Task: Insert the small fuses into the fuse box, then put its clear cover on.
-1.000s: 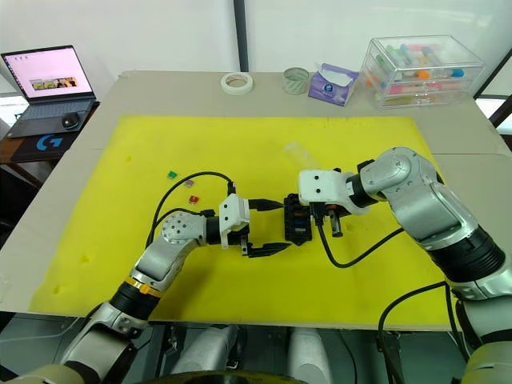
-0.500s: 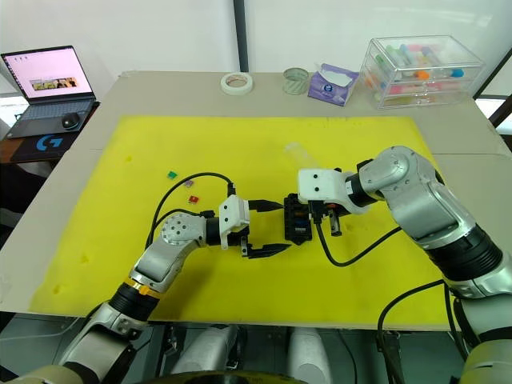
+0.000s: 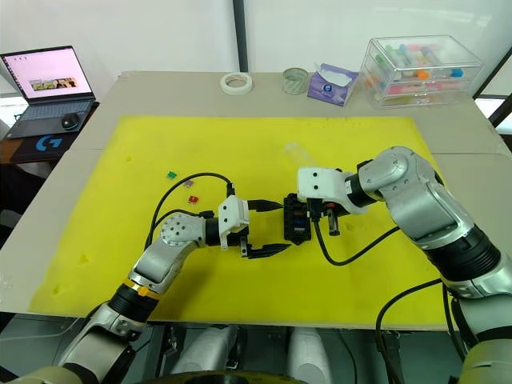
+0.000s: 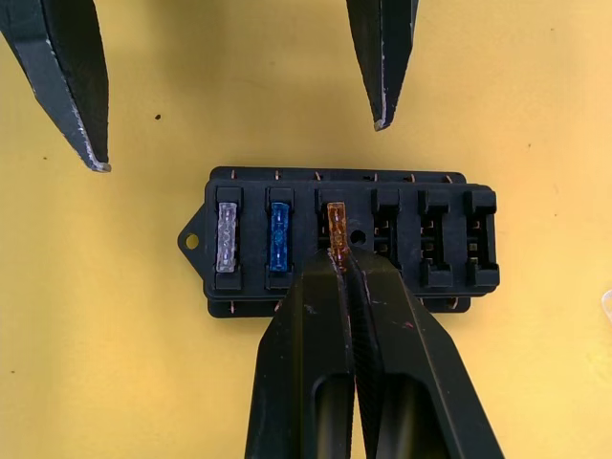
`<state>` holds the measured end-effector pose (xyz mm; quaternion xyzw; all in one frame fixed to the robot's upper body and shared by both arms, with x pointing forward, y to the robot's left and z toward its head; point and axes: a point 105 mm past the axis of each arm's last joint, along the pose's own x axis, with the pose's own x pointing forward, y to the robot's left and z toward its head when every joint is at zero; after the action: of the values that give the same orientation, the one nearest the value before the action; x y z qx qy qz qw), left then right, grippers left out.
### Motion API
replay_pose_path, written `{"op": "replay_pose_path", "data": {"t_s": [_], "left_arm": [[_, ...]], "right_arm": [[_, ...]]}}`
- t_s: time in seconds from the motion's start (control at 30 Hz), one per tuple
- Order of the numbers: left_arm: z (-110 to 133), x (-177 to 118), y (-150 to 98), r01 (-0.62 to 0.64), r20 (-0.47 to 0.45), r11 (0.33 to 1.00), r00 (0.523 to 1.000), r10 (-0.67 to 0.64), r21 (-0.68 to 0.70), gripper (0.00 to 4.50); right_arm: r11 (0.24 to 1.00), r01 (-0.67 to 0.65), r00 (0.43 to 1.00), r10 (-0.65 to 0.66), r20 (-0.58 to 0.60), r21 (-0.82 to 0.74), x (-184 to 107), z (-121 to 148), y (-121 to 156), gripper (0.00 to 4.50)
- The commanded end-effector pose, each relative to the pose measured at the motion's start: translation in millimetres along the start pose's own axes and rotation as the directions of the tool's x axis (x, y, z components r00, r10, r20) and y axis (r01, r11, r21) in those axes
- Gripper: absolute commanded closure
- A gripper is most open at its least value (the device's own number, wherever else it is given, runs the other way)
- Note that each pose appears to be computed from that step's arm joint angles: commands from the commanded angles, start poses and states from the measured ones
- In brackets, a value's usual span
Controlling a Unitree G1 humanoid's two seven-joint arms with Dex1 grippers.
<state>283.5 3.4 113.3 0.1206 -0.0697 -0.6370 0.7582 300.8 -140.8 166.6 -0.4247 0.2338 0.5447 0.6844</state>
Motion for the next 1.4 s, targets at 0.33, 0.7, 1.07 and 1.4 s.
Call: {"op": "replay_pose_path", "data": {"t_s": [0.33, 0.7, 1.07, 1.4], "left_arm": [[7.0, 1.0, 0.6, 0.007, 0.018, 1.000, 1.000, -0.007, 0.029, 0.05], [6.7, 1.3, 0.9, 0.008, 0.015, 1.000, 1.000, -0.009, 0.029, 0.05], [5.1, 0.4, 0.2, 0.017, 0.005, 0.999, 1.000, -0.017, 0.030, 0.05], [4.5, 0.2, 2.1, 0.007, 0.003, 1.000, 1.000, -0.007, 0.027, 0.05]], "right_arm": [[0.999, 0.043, 0.998, -0.043, 0.053, 0.003, -14.8, 13.6, -0.9, 4.50], [0.999, 0.047, 0.998, -0.047, 0.044, 0.009, -9.7, 8.8, 1.5, 4.50], [0.998, 0.054, 0.998, -0.055, 0.043, 0.028, -6.0, 5.1, 2.0, 4.50], [0.998, 0.061, 0.997, -0.063, 0.041, 0.032, -7.0, 3.9, -2.8, 4.50]]}}
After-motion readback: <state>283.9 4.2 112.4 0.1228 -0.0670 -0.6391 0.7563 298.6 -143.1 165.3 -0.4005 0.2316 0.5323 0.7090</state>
